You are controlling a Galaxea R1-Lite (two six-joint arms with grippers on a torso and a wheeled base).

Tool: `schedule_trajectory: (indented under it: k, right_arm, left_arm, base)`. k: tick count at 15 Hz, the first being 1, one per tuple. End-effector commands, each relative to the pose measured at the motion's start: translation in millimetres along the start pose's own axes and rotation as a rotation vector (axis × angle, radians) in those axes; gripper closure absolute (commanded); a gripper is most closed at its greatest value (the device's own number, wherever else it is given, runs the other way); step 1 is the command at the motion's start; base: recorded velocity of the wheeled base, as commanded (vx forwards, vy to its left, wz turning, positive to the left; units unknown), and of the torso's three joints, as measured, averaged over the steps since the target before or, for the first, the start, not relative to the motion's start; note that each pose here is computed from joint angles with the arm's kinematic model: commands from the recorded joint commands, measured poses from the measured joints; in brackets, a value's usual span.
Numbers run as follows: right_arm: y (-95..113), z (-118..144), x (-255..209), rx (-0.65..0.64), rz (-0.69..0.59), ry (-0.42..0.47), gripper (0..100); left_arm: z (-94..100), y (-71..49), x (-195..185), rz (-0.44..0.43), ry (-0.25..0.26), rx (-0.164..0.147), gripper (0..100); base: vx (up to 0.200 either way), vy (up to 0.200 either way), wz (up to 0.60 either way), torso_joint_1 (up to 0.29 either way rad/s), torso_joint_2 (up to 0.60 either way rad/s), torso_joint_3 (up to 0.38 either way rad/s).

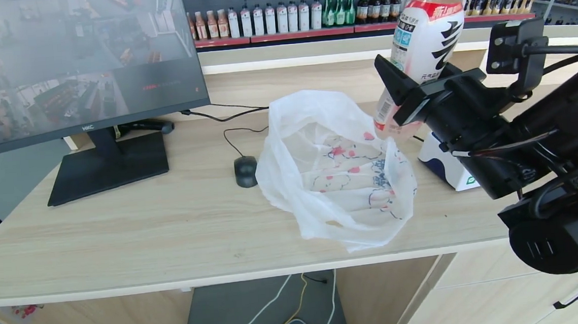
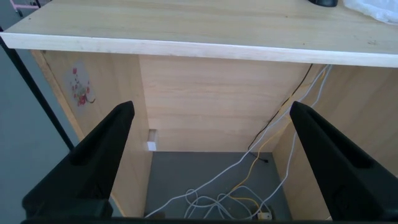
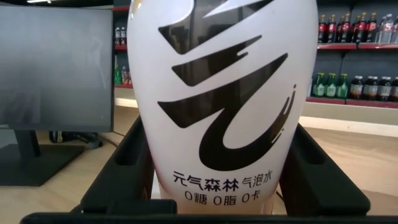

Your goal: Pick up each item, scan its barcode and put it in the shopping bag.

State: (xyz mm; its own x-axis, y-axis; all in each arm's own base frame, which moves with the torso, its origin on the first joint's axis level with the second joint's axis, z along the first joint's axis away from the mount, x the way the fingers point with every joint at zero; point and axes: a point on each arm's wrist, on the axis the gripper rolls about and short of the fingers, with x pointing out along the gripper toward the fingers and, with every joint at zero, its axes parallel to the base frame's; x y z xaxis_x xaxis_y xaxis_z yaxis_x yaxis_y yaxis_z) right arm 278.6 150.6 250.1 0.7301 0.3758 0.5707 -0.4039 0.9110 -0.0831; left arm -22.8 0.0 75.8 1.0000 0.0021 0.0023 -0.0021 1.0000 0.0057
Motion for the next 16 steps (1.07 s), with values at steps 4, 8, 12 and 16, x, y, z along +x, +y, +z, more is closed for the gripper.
schedule_trajectory:
  k: [4,8,12,16]
  right_arm:
    - [-0.2,12.6,3.4,0.032,0.003,-0.047,100]
    - [-1.3,25.4,27.7,0.029,0.007,0.019,100]
    - [-1.2,27.9,53.1,0.009,0.004,0.035,100]
    - [4.5,14.2,59.4,0.0,0.018,0.061,100]
  left_arm:
    - [0.0,0.0,0.0,0.001,-0.001,0.0,0]
    - [0.0,0.0,0.0,0.001,-0.001,0.0,0]
    - [0.0,0.0,0.0,0.001,-0.001,0.0,0]
    - [0.0,0.0,0.0,0.001,-0.001,0.0,0]
  base:
    - [0.0,0.0,0.0,0.0,0.0,0.0]
    - [0.0,0.0,0.0,0.0,0.0,0.0]
    - [0.0,0.0,0.0,0.0,0.0,0.0]
    - [0.0,0.0,0.0,0.0,0.0,0.0]
